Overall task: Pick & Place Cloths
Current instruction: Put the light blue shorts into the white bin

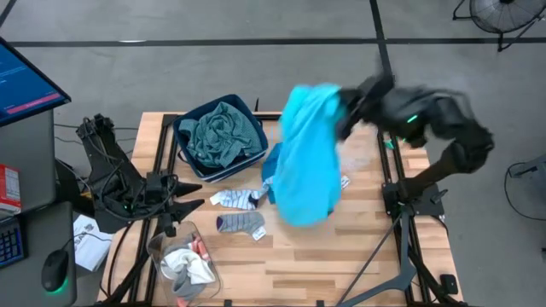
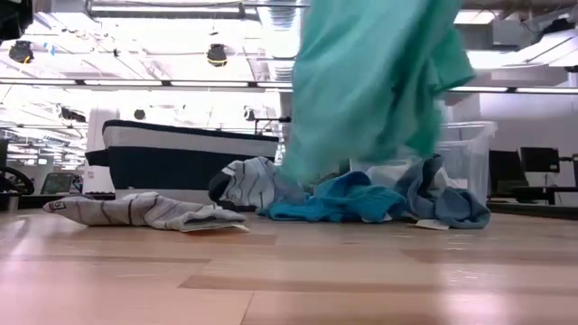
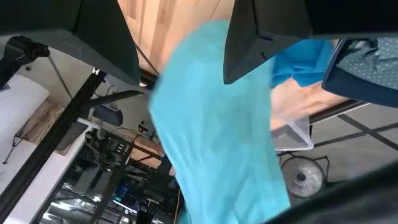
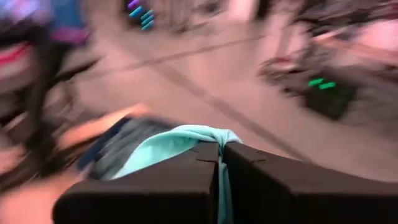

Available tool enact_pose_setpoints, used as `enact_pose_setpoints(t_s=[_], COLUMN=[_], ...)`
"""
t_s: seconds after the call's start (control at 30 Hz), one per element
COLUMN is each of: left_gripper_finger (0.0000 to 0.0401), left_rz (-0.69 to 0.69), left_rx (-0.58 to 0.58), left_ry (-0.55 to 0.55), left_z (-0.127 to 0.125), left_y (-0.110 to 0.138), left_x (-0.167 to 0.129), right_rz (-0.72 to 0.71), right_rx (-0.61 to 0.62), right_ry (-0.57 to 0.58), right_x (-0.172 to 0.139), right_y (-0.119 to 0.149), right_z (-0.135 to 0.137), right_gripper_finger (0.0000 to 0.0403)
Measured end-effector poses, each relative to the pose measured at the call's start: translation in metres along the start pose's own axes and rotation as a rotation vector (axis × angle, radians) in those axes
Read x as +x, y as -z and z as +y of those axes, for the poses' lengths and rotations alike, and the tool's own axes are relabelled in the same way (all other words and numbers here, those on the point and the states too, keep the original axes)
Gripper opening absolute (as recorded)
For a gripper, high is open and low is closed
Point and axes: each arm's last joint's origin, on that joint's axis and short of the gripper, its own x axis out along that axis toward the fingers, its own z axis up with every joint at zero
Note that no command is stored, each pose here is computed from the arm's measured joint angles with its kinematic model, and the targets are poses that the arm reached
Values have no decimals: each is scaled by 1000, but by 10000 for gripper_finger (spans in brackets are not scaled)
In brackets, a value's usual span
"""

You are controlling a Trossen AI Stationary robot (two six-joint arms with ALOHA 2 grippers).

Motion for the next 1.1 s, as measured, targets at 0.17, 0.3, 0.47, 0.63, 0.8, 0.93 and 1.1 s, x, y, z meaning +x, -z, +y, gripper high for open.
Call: enact_pose_setpoints(t_s=[0.17, 0.3, 0.47, 0.63, 0.8, 0.93, 1.1], left_gripper_finger=[214, 214, 214, 214, 214, 214, 214], left_rz=[-7, -13, -17, -22, -22, -22, -17], left_rx=[1, 1, 1, 1, 3, 5, 25], left_ry=[-8, -15, -20, -25, -26, -26, -29], left_z=[0, 0, 1, 1, 1, 1, 2], left_y=[0, 0, 0, 0, 0, 0, 1], left_x=[0, 0, 0, 0, 0, 0, 0], right_rz=[-108, -185, -280, -418, -459, -406, -269], right_rx=[71, 96, 61, 36, -43, -153, -229], right_ry=[198, 320, 458, 580, 661, 706, 658], right_x=[-14, -25, -28, -34, -38, -36, -24], right_y=[-17, -27, -41, -60, -69, -69, -55], right_z=[-58, -90, -113, -127, -131, -132, -128], right_gripper_finger=[0, 0, 0, 0, 0, 0, 0])
